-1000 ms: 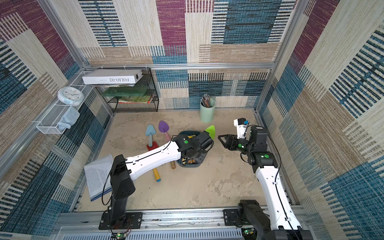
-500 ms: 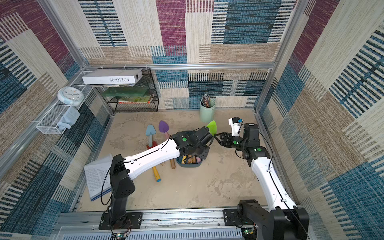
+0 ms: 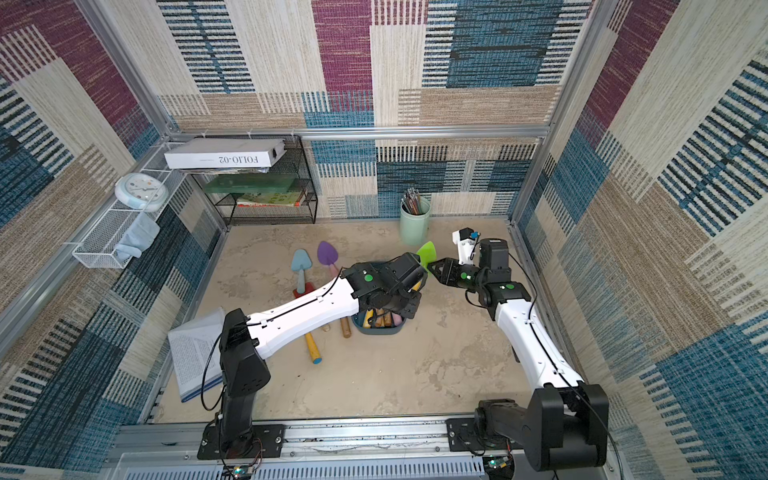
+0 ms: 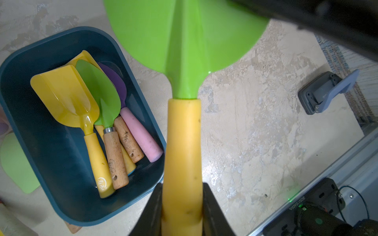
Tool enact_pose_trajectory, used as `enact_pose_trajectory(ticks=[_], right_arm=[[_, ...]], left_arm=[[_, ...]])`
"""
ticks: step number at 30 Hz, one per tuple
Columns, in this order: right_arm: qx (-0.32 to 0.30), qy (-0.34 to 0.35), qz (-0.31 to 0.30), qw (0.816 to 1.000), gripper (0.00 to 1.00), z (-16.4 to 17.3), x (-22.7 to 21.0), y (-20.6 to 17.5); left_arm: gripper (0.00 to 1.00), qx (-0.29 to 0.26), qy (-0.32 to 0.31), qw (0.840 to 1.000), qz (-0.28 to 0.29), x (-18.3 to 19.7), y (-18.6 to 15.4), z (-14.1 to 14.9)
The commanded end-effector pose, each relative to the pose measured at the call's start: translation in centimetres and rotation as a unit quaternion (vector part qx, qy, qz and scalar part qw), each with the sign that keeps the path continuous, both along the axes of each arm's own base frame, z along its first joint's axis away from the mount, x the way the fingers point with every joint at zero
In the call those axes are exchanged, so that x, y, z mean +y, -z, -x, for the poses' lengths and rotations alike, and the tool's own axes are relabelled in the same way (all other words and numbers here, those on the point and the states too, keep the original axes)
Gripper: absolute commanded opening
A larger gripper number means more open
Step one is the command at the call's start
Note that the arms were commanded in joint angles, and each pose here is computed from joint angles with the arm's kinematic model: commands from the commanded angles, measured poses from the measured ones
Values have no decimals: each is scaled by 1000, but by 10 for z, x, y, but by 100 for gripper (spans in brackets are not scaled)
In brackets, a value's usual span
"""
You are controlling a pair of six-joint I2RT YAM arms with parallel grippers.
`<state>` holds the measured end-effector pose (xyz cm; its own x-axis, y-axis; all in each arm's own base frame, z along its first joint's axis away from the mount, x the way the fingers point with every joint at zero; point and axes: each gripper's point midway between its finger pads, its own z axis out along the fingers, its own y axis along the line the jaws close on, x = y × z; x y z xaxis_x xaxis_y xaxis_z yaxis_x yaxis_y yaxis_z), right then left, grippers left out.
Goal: Put the shovel into the storage box
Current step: Pick up the shovel from the center of the board.
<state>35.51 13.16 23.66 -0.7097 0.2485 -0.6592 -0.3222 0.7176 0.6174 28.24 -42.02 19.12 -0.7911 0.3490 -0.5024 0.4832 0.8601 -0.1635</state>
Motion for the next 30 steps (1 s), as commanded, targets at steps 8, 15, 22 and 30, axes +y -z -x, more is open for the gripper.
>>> enact_pose_trajectory(ticks=[8, 15, 22, 30], right_arm=[[-15, 10, 0, 1000, 9, -11, 2, -4], [-15, 18, -1, 1000, 0, -17, 3, -4], [-19, 27, 0, 999, 0, -24, 1, -8], [-17, 10, 5, 1000, 0, -37, 11, -7]], left_arm=[[0, -5, 5, 1000, 28, -10, -10, -2], [21, -3, 14, 999, 41, -13, -16, 1], [73, -6, 22, 998, 57, -14, -27, 4], [77, -22, 21, 998, 59, 4, -44, 10]])
